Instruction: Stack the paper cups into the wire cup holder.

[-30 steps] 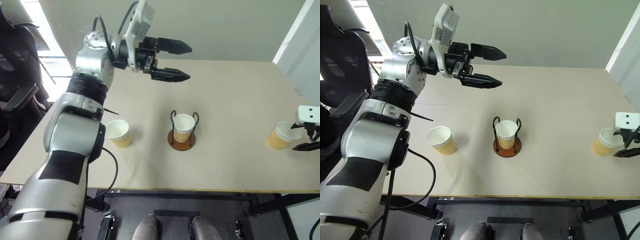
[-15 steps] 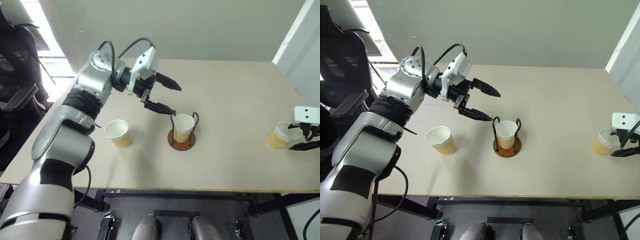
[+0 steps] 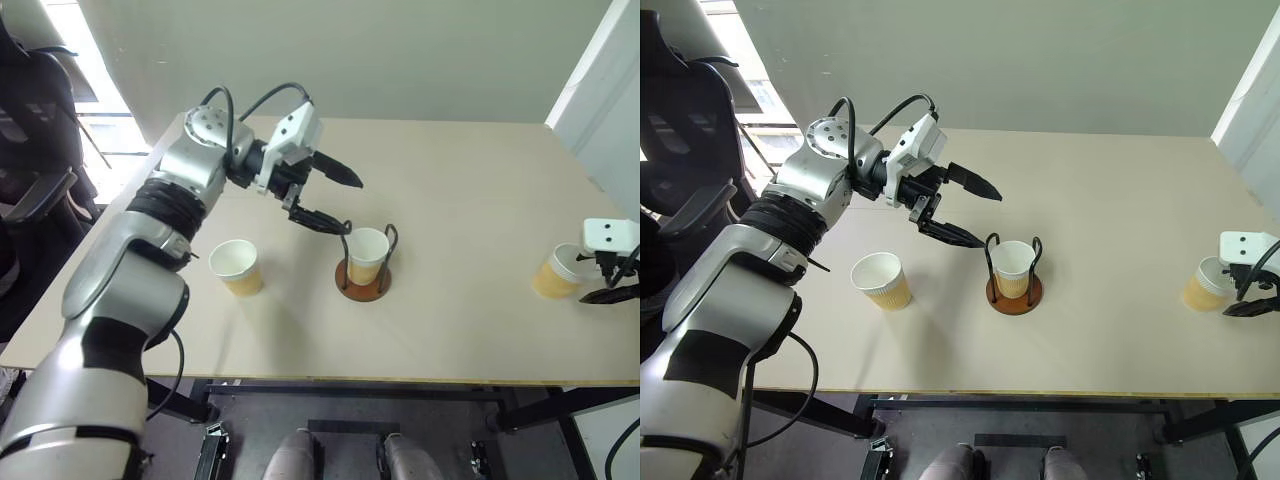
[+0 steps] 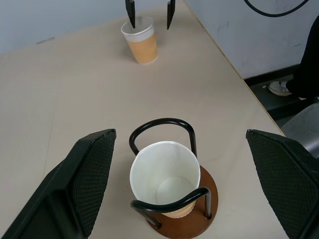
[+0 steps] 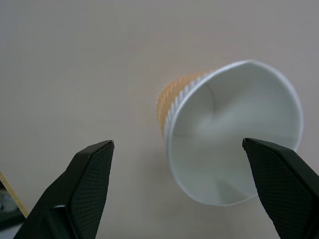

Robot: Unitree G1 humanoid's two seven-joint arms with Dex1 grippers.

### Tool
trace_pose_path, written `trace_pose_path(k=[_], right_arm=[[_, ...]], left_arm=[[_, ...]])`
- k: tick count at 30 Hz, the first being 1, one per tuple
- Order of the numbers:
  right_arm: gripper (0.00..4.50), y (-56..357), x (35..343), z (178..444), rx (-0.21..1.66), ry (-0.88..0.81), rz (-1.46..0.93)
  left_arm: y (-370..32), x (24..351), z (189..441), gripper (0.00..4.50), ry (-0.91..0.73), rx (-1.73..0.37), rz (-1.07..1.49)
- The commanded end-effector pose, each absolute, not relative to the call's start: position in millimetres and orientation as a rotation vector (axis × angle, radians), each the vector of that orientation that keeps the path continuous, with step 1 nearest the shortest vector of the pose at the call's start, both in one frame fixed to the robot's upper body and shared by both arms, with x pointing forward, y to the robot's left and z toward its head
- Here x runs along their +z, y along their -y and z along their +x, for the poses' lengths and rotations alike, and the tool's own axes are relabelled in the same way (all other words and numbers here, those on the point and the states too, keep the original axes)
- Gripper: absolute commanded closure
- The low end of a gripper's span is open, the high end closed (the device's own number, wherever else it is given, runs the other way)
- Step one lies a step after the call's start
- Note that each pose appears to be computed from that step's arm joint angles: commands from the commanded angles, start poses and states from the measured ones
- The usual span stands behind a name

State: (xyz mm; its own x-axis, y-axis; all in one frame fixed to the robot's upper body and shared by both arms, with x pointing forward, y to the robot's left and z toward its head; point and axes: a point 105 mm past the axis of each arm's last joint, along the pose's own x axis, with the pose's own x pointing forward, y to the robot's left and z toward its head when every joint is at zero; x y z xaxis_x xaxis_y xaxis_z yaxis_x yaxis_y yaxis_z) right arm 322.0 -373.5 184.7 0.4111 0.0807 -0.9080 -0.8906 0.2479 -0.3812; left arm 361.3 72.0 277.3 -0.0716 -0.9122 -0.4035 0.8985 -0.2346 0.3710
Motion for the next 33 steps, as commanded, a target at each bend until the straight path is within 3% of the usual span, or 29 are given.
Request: trace_pose_path(k=[1,7,19,20,29,33], right_arm=[[0.21,378,193,322,0.783,-0.908,-1.16],[0.21,378,188,325,0.78,-0.919,-1.169],[4.29,369,186,329,0.809,-0.912,-1.165],[4.46,368,187,329,0.813,-0.909,-1.166],[4.46,342,209,327,0.934,-0.833,-1.163],[4.46,308,225,330,1.004,-0.724,-1.217]], left_arm=[[-71,294,355,0.03,0.093,-1.714,0.691],[-71,294,356,0.03,0.096,-1.709,0.689],[-79,294,355,0.0,0.068,-1.696,0.718],[-80,295,355,0.0,0.065,-1.691,0.719],[-101,287,359,0.0,0.013,-1.638,0.736],[-117,275,365,0.0,-0.042,-1.59,0.741]])
